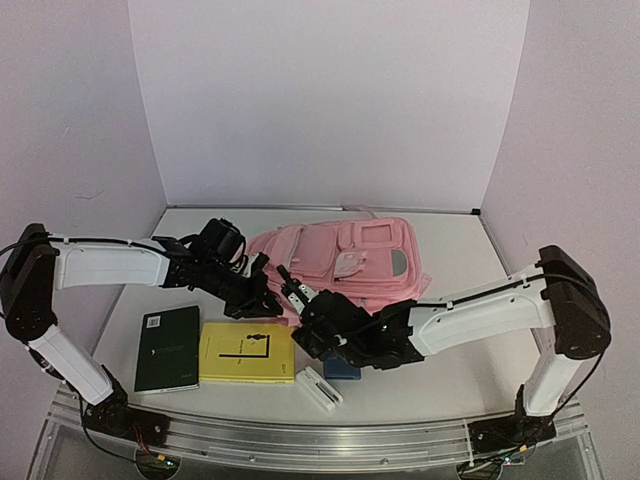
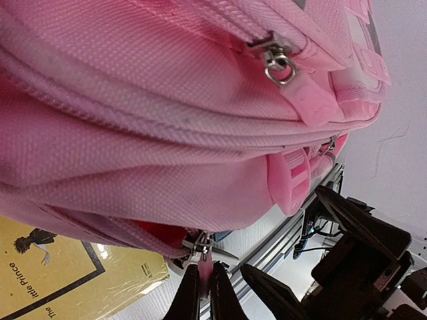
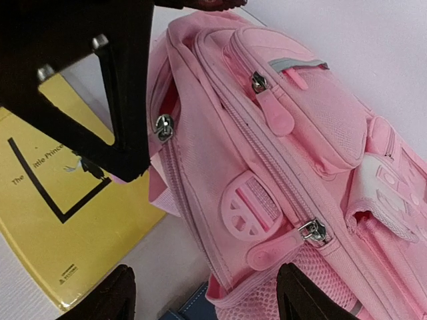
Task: Pack the student bag
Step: Zip the student bag at the center of the board.
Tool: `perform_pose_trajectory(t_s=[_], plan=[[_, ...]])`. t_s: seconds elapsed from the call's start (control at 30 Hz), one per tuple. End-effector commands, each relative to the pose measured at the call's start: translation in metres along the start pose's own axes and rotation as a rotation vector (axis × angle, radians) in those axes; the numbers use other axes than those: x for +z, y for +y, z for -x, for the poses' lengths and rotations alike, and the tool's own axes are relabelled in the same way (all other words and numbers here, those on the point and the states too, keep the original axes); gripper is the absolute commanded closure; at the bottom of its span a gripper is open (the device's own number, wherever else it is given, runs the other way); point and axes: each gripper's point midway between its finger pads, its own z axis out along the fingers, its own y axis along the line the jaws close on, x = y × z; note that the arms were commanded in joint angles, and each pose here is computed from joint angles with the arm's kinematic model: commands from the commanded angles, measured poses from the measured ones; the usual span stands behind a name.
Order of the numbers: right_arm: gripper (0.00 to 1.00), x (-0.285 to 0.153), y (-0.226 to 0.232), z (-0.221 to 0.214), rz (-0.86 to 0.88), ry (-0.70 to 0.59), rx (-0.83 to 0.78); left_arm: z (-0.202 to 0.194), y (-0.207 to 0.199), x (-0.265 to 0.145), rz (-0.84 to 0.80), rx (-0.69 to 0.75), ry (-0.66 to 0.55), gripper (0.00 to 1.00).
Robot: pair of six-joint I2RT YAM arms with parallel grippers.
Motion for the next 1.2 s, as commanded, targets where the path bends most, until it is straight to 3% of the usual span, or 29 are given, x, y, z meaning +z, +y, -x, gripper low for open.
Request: perform_pose_trajectory(t_s=[0.0,0.17,0.4,0.47,0.73,1.17], plan=[[0.29,0.010,-0.020,0.027,-0.193,-0.080,-0.006,0.015,-0.042,-0.018,-0.164,0.003,-0.061,1.00],[0.43,0.021,-0.031,0.018,-0.330,-0.087,-0.001,0.017,-0.040,-0.018,-0.215,-0.062,-0.086,1.00],[0.93,0.019,-0.046,0.001,-0.419,-0.071,0.007,0.030,-0.030,-0.031,-0.255,-0.173,-0.193,1.00],[1.00,0.013,-0.052,-0.003,-0.436,-0.070,0.014,0.035,-0.027,-0.038,-0.280,-0.211,-0.229,1.00],[1.00,-0.003,-0.074,-0.025,-0.471,-0.043,0.060,0.051,-0.002,-0.062,-0.335,-0.341,-0.335,1.00],[1.00,-0.033,-0.098,-0.027,-0.461,-0.057,0.153,0.067,0.050,-0.084,-0.241,-0.385,-0.388,1.00]])
